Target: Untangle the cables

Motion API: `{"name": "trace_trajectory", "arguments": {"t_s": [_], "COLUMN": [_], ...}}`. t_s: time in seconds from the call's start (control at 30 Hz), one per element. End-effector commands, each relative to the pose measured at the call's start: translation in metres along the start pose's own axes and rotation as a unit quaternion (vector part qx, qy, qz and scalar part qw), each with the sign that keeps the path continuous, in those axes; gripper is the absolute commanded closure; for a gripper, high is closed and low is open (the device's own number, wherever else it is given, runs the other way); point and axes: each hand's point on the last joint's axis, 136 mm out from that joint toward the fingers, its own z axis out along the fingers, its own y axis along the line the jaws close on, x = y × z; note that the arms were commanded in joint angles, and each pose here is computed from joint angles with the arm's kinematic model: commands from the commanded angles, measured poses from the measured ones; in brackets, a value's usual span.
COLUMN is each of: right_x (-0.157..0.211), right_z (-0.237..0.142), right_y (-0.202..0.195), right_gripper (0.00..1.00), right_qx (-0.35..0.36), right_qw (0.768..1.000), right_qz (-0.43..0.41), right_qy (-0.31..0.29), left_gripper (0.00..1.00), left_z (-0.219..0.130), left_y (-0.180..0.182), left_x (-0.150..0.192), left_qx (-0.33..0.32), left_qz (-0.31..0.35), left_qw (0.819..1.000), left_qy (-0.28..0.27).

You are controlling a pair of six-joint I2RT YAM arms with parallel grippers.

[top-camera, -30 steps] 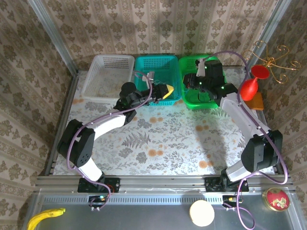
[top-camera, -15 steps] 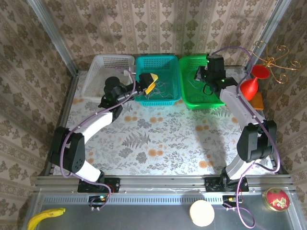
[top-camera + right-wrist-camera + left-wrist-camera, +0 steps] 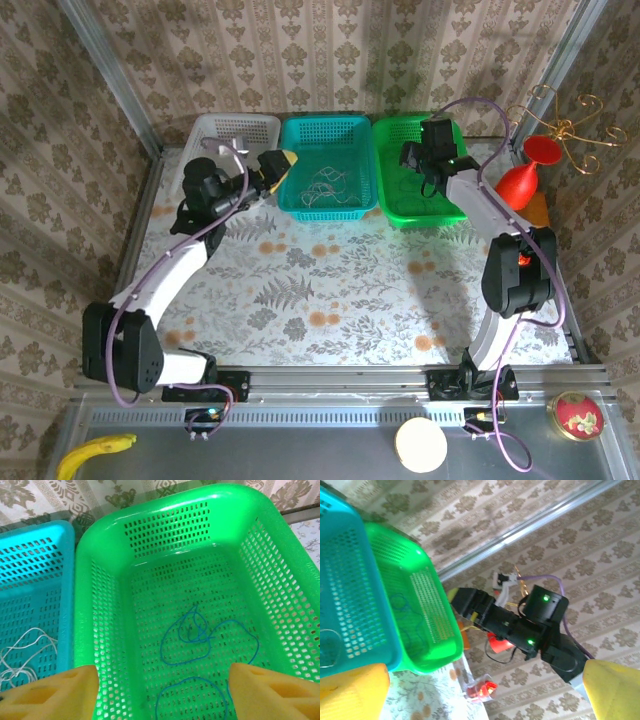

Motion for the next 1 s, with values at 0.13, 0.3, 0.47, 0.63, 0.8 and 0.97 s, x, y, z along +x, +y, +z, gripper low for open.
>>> {"name": "trace_trajectory", "arguments": {"t_s": [0.13, 0.3, 0.47, 0.63, 0.8, 0.97], "right_x": [0.007, 0.034, 0.058, 0.085, 0.103, 0.121], "right_z": [-0.059, -0.090, -0.110, -0.120, -0.116, -0.100], "right_y": [0.016, 0.023, 0.025, 0.012, -0.017, -0.048], "right_gripper": [0.20, 0.10, 0.00, 0.00, 0.00, 0.00], "right_qx": [-0.087, -0.144, -0.191, -0.196, -0.135, -0.066], "right_qw": [0.995, 0.988, 0.980, 0.980, 0.990, 0.994], "right_qz": [0.039, 0.054, 0.044, 0.037, 0.019, -0.045], "right_qy": [0.010, 0.022, 0.012, -0.007, -0.022, -0.075], "left_gripper": [0.00, 0.00, 0.00, 0.00, 0.00, 0.00], "left_z": [-0.053, -0.105, -0.143, -0.183, -0.218, -0.240], "left_y": [0.038, 0.072, 0.108, 0.131, 0.141, 0.193], "left_x": [-0.015, -0.022, -0.018, -0.028, -0.036, -0.035], "left_qx": [-0.137, -0.250, -0.333, -0.425, -0.490, -0.536], "left_qz": [0.058, 0.083, 0.107, 0.176, 0.270, 0.284], "left_qw": [0.988, 0.961, 0.932, 0.880, 0.814, 0.773], "left_qy": [-0.050, -0.084, -0.093, -0.119, -0.153, -0.187]}}
